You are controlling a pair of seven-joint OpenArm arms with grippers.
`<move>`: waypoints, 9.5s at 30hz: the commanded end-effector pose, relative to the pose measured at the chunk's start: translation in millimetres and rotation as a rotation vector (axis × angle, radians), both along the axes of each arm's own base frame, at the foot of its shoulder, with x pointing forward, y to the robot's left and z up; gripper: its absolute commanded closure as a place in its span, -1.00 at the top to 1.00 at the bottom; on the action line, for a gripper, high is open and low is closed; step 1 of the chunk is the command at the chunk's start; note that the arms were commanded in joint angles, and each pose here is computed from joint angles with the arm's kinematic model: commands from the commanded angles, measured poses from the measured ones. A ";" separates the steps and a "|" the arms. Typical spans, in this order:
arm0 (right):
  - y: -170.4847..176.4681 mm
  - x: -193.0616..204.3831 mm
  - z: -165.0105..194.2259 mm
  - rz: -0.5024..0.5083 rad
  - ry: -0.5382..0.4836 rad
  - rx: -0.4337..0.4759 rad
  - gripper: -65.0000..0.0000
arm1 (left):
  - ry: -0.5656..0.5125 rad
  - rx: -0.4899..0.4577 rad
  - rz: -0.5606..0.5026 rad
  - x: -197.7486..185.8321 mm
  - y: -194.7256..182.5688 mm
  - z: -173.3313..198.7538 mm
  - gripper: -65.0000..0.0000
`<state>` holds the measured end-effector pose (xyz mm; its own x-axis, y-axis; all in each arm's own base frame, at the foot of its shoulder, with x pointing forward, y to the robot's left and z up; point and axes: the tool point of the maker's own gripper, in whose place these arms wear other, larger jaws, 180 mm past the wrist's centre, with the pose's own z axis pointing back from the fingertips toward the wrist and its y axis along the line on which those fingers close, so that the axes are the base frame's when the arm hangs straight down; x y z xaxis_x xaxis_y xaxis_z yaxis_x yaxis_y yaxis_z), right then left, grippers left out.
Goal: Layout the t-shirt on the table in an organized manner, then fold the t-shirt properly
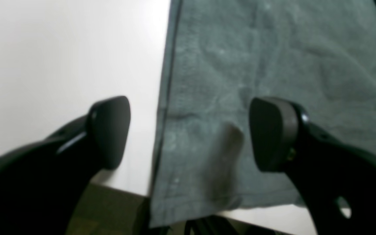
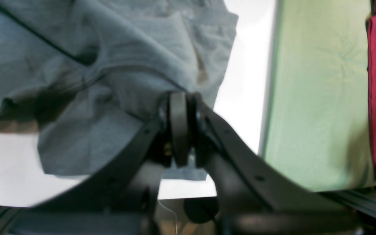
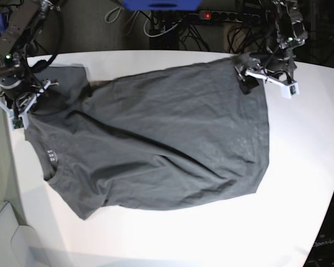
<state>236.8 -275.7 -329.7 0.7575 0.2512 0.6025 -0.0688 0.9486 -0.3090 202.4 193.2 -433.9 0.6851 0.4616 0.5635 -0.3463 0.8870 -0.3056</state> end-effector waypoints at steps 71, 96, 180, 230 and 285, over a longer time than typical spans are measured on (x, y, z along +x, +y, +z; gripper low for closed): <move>22.4 -1.6 6.0 0.064 -0.095 0.100 -1.00 | -0.207 -0.182 0.013 10.3 42.4 120.3 -0.99; -35.7 79.1 115.0 0.044 -0.271 -0.125 -1.00 | -0.522 -0.035 -0.091 94.5 85.4 236.5 -0.99; -157.0 18.9 257.3 -0.158 -0.657 -0.363 -1.00 | -0.757 -0.026 0.004 87.3 135.8 318.2 -0.99; -118.7 76.0 111.1 -0.013 -0.374 -0.026 -1.00 | -0.550 -0.051 -0.379 152.8 -63.9 221.6 -0.98; 143.0 110.4 32.7 0.505 -0.199 0.108 -1.00 | -0.170 -0.337 -0.667 74.2 -229.3 84.4 -0.33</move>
<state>339.2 -130.8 -311.6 0.4644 0.4826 0.7426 -0.4877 0.8393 -0.2404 268.4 -35.2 -362.8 0.8215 0.1248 0.5564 0.2876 0.7519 -0.5932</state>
